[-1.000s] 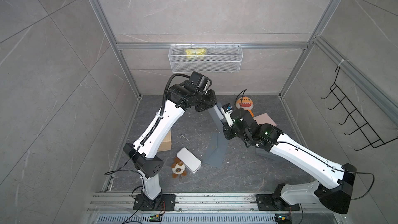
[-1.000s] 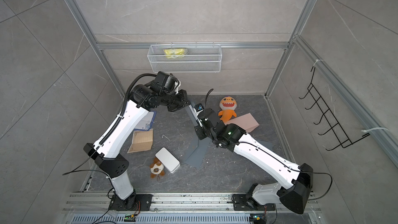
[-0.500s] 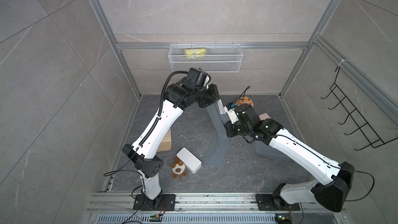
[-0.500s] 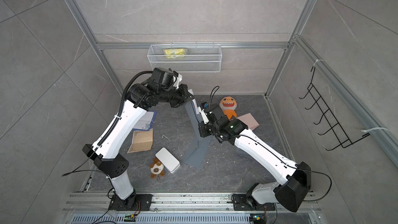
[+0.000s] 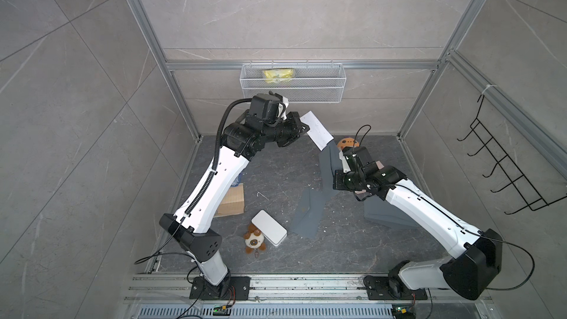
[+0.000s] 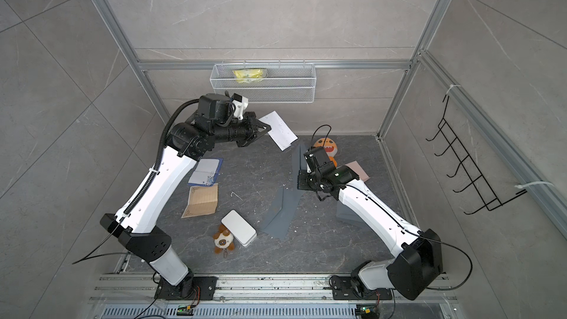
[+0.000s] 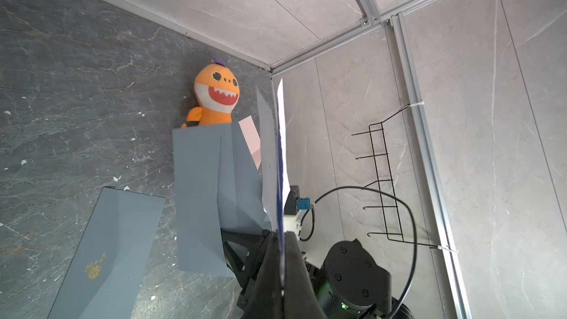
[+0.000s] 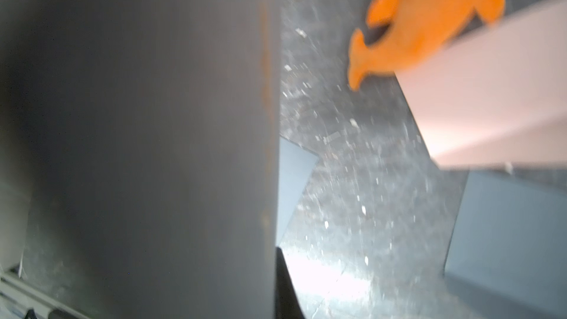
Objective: Take the letter paper out of the envelope
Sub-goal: Take out the letter paper from the envelope, then place the envelope at the center of the board.
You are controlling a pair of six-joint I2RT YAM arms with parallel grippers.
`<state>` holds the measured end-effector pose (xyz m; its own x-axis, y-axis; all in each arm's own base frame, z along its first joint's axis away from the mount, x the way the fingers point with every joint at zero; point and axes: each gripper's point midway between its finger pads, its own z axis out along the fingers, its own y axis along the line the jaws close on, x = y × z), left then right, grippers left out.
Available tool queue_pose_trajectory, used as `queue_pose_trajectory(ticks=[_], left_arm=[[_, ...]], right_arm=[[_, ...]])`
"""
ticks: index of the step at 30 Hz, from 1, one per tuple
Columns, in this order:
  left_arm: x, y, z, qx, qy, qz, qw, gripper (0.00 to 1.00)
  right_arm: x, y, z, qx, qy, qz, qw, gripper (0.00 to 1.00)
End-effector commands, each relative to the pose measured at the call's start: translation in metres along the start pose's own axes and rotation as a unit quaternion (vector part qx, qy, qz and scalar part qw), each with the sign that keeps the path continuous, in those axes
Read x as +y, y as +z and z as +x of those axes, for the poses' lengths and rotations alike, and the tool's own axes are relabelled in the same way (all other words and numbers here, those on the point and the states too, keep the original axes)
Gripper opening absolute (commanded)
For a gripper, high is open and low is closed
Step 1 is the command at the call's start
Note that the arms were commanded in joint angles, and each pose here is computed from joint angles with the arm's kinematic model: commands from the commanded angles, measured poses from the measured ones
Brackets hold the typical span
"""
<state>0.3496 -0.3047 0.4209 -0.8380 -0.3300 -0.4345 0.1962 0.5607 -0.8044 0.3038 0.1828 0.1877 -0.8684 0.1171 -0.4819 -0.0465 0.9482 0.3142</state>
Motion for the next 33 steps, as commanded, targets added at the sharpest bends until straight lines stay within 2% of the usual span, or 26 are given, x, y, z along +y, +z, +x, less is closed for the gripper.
queue_pose_trajectory(ticks=[1,8,14,16,20,23,28,33], left_arm=[[-0.004,-0.005,0.006,0.007,-0.003,0.038,0.999,0.0],[0.034,0.017,0.031,0.038,-0.028,0.031,0.998,0.0],[0.044,0.028,0.037,0.053,-0.032,0.03,0.998,0.0],[0.045,0.028,0.038,0.054,-0.03,0.028,0.998,0.0],[0.048,0.026,0.038,0.052,-0.029,0.025,0.998,0.0],[0.05,0.026,0.038,0.049,-0.031,0.025,0.998,0.0],[0.054,0.026,0.037,0.048,-0.032,0.022,0.998,0.0],[0.059,0.029,0.036,0.053,-0.036,0.018,0.998,0.0]], right_arm=[[-0.03,-0.006,0.039,0.028,0.076,0.037,0.996,0.0],[-0.059,0.017,0.11,0.119,0.131,0.041,0.983,0.0],[-0.07,0.05,0.135,0.161,0.186,0.004,0.969,0.0],[-0.08,0.053,0.14,0.169,0.193,0.022,0.966,0.06],[-0.099,0.049,0.145,0.177,0.194,0.064,0.963,0.31],[-0.107,0.046,0.149,0.185,0.19,0.089,0.96,0.42],[-0.121,0.035,0.145,0.182,0.174,0.135,0.958,0.44],[-0.119,0.018,0.116,0.139,0.155,0.146,0.967,0.45]])
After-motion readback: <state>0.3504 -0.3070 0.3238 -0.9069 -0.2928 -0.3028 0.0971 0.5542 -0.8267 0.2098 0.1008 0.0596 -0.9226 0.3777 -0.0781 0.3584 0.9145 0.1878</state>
